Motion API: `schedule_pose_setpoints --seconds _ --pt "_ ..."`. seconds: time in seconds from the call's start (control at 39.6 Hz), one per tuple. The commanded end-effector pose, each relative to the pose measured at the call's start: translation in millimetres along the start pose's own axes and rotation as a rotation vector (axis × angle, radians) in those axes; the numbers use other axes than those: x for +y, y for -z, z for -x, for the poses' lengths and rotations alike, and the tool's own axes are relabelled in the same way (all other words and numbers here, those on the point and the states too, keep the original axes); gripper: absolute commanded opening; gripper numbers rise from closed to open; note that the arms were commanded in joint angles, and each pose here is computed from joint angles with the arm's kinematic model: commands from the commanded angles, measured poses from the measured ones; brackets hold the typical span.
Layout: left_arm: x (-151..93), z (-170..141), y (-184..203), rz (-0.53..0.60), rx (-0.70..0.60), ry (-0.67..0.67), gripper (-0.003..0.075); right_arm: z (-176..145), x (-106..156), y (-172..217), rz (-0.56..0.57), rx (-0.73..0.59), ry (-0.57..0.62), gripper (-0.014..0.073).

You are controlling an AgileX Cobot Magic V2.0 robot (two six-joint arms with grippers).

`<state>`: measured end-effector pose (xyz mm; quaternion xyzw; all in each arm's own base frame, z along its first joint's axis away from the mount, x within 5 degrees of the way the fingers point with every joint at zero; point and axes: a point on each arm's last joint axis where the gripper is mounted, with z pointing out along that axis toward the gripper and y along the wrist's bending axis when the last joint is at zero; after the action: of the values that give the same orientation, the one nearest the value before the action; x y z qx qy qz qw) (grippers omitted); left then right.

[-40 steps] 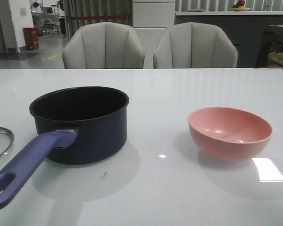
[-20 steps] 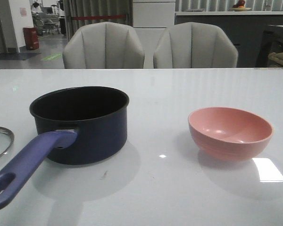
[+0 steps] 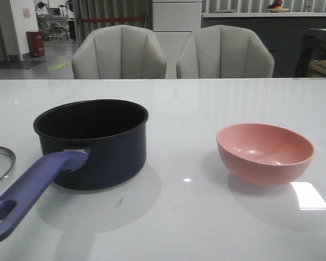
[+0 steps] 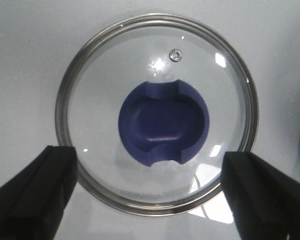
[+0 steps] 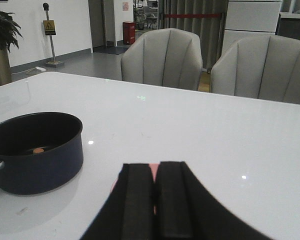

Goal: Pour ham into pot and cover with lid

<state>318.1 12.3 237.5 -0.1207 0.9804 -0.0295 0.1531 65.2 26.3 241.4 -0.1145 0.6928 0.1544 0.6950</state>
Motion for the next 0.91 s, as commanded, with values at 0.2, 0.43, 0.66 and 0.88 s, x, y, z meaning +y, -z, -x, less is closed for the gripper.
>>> schedule_pose_setpoints --seconds 0.2,0.43,0.66,0.88 --pt "-12 36 5 -0.057 0.015 0.004 0.0603 16 -1 0 -0.014 -0.092 0.005 0.0139" --pt "-12 37 -12 -0.043 0.098 0.009 0.0603 15 -1 0 -0.013 -0.091 0.005 0.0139" --pt "-12 37 -21 -0.035 0.139 0.013 0.0603 15 -1 0 -0.013 -0.091 0.005 0.0139" --pt "-11 38 -22 -0.027 0.128 0.016 0.0602 15 -1 0 -0.013 -0.091 0.005 0.0139"
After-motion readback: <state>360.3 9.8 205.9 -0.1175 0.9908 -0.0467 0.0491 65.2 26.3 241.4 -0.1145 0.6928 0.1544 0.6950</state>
